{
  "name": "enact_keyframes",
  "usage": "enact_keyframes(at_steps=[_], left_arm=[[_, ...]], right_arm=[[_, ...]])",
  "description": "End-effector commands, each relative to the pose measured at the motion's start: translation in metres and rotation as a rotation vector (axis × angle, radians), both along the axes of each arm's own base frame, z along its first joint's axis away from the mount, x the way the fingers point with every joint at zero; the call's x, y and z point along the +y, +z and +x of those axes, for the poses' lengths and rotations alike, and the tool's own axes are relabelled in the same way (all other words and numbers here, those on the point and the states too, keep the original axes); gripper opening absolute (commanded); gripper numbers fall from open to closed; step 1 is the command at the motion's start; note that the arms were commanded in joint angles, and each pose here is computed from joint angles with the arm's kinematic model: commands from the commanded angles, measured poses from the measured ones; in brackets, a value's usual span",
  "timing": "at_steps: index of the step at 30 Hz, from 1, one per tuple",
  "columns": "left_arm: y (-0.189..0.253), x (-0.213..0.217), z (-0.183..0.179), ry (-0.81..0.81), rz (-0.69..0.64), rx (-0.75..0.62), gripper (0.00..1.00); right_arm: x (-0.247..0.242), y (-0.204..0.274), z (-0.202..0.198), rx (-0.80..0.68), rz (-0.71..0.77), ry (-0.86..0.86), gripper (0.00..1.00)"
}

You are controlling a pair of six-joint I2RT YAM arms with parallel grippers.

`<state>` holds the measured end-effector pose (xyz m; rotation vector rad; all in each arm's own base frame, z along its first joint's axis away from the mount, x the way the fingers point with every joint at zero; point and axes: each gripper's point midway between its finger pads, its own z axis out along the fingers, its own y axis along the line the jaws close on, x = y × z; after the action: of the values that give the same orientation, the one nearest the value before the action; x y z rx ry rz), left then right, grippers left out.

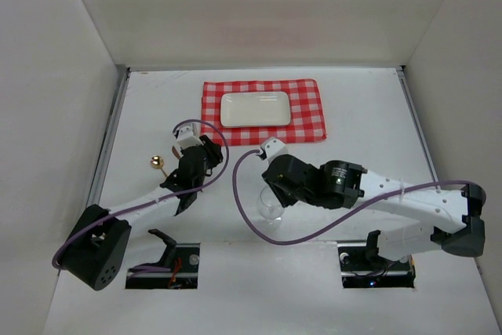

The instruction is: Set the dinner table for one person

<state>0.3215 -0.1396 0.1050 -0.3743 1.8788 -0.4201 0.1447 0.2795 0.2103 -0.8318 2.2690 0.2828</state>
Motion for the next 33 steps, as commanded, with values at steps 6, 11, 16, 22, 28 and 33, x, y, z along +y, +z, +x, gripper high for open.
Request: enact_keyframes(at_steps=[6,11,16,22,28,33], left_arm=[[0.006,-0.002,0.004,0.005,-0.027,-0.028,0.36],[0.006,-0.003,0.004,0.002,-0.027,-0.028,0.36],[0.007,-0.004,0.004,-0.003,-0.029,-0.031,0.36],[0.006,-0.003,0.004,0.0,-0.029,-0.029,0.36],[0.006,0.002,0.005,0.015,-0.033,-0.032,0.36],[0.006,0.0,0.005,0.007,-0.043,-0.03,0.36]], right_arm=[[0.005,0.008,0.012,-0.045,0.031,-0.002,0.1],[-0.009,0.045,0.035,-0.157,0.054,-0.088,0.06],[-0.014,0.092,0.084,-0.302,0.149,-0.215,0.05],[-0.057,0.134,0.198,-0.45,0.165,-0.453,0.05],[-0.107,0.134,0.313,-0.489,0.104,-0.67,0.04],[-0.135,0.135,0.367,-0.51,0.038,-0.769,0.03]])
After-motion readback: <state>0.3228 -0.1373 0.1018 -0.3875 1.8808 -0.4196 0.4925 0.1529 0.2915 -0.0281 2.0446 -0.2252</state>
